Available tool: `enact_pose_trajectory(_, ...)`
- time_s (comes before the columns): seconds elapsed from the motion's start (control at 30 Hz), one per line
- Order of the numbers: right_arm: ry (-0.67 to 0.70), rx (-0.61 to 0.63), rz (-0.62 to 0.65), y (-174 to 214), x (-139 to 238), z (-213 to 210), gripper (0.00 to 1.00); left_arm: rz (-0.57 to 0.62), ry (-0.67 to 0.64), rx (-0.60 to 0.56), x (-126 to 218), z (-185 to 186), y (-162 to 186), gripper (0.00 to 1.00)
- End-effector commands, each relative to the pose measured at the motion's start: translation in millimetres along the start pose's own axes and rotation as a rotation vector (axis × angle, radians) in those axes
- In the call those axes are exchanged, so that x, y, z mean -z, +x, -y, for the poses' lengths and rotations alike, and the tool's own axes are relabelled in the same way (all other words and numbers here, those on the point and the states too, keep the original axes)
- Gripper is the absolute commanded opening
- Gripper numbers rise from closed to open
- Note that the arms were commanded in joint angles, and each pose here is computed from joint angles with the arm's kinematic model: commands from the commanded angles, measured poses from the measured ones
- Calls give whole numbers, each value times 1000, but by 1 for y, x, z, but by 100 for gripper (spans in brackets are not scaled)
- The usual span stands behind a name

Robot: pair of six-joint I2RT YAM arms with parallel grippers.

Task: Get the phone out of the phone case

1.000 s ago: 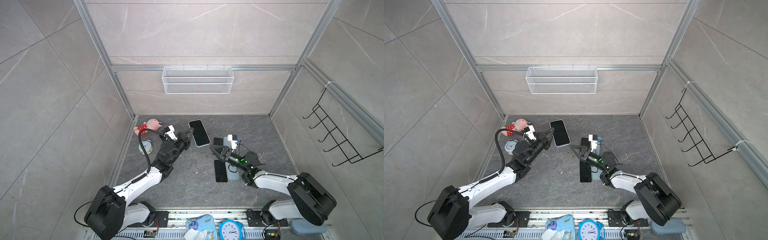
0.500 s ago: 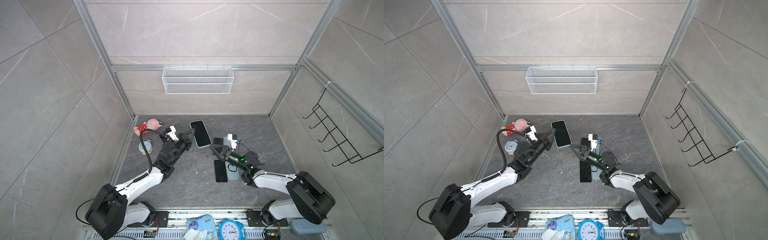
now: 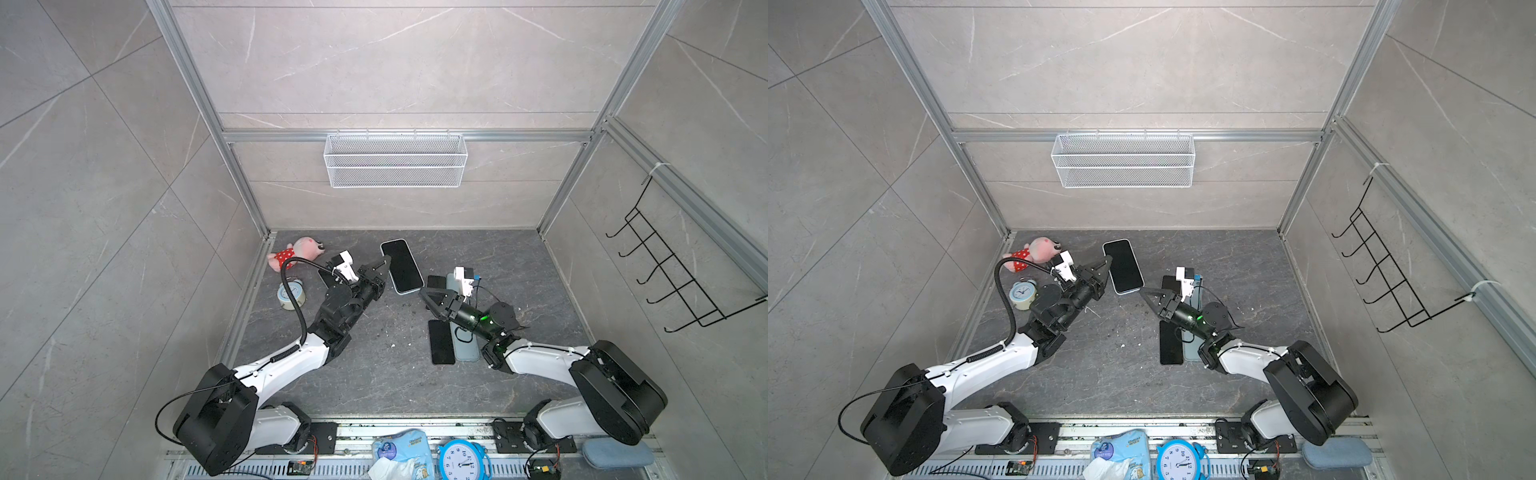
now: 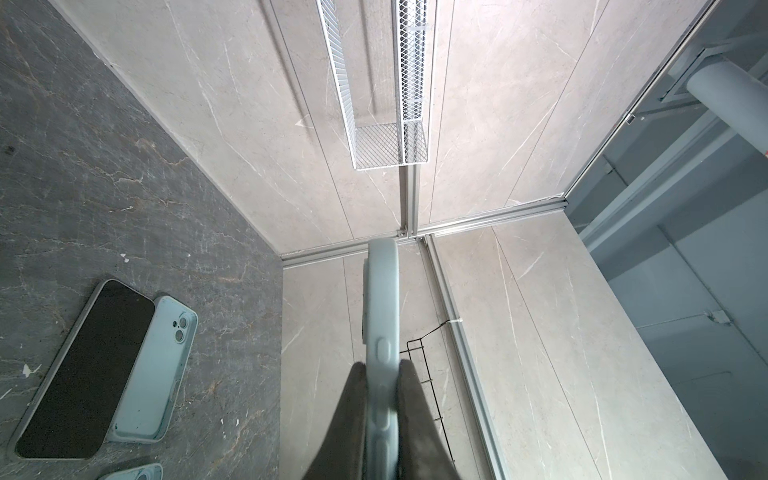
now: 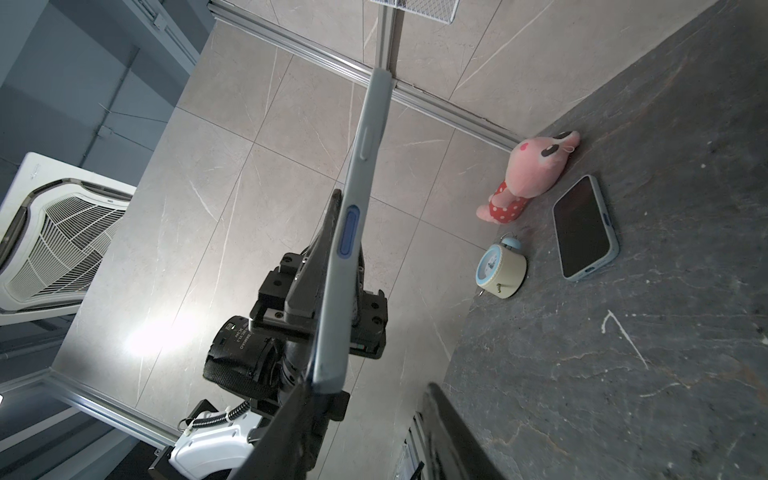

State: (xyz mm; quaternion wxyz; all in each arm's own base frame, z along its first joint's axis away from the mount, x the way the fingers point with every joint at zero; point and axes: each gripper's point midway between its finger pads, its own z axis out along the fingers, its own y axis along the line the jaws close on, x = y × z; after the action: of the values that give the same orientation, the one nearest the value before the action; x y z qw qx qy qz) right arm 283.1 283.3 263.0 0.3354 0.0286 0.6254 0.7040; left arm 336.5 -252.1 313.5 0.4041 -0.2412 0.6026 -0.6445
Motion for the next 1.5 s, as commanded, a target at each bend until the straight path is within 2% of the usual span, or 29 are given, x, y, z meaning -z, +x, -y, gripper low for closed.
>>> enact_pose_trajectory(0.0, -34, 5, 7, -3, -6, -8, 45, 11, 179, -13, 2, 51, -2, 0)
enact_pose_trajectory(0.4, 6, -44, 18, -1, -9, 19, 41, 8, 224, 34, 5, 60, 4, 0)
enact_pose_trajectory(0.67, -16, -68, 48, -6, -11, 23, 39, -9, 256, 30, 10, 72, 15, 0)
enact_pose_trajectory(0.9, -72, -35, 29, -8, -13, -1, 40, 2, 196, 27, 12, 49, 16, 0)
enact_pose_trajectory(1.07, -77, -50, 25, -6, -11, -1, 38, 11, 167, 26, 12, 35, 16, 0)
enact_pose_trajectory(1.2, -75, -54, 15, -4, -10, 0, 28, 15, 152, 33, 10, 28, 16, 0)
enact_pose_trajectory(1.3, -67, -63, 13, -1, -7, 2, 12, 21, 129, 35, 11, 19, 16, 0)
enact_pose_trajectory(1.4, -34, -74, 33, 0, 2, 7, 0, 23, 55, 20, 13, 1, 16, 0)
enact_pose_trajectory(1.47, 0, -82, 46, 1, 9, 12, 0, 9, -44, 12, 15, -21, 19, 1)
